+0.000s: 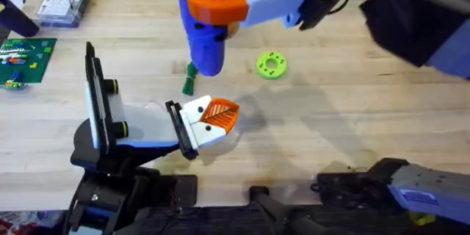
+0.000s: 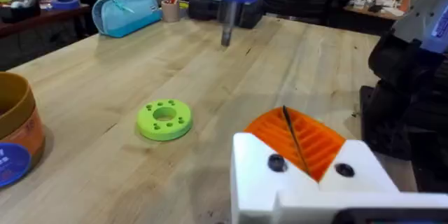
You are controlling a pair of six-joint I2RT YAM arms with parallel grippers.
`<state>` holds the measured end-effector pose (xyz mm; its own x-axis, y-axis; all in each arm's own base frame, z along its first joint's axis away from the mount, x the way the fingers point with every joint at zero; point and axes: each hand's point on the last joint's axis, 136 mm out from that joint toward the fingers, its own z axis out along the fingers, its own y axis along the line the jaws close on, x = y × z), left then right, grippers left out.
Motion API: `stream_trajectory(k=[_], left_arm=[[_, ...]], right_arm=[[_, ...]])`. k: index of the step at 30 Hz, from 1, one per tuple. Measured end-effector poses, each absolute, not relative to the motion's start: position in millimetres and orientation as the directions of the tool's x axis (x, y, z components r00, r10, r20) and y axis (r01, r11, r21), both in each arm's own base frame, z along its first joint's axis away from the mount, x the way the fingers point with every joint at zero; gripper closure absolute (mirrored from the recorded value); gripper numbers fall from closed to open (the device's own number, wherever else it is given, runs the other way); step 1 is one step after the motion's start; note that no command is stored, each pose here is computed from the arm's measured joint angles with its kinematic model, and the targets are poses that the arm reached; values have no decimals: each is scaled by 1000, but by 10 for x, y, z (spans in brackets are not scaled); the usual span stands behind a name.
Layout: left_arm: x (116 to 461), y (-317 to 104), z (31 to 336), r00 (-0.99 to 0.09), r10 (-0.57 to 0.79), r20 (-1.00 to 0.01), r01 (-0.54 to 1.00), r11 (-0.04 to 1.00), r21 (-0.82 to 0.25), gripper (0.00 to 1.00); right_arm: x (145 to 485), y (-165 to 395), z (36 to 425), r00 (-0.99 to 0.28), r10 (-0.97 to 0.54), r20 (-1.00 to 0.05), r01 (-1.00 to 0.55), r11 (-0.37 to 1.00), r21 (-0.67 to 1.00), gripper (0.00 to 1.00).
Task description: Pick up the gripper from the table and insert it into the empty holder that is missing its gripper. Then pick up a screw, insert it into the mounting hole, and use the screwdriver to tighten it. Finally, clean up the table by picking up the vegetable and placing it into the bucket.
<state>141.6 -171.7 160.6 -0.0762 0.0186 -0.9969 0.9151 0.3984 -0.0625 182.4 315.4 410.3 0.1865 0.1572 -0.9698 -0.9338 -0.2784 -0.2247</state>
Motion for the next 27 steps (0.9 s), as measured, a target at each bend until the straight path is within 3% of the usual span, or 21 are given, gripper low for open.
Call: stream_trajectory(k=[6,14,27], left_arm=[[1417,-1717,1606,-76,19,-997,915,399,-62,992],[1423,-1714,1606,-76,19,-997,913,403,-62,992],[1424,-1714,1606,-76,19,-997,913,403,-62,992]], right_arm=[[1713,3132,4013,197,225,-954,-928,-270,-255,955],[1698,3143,3949,102,206,-973,-946,-284,-159,955],[1584,3212,3961,80,210,-975,-938,-316,-145,954]])
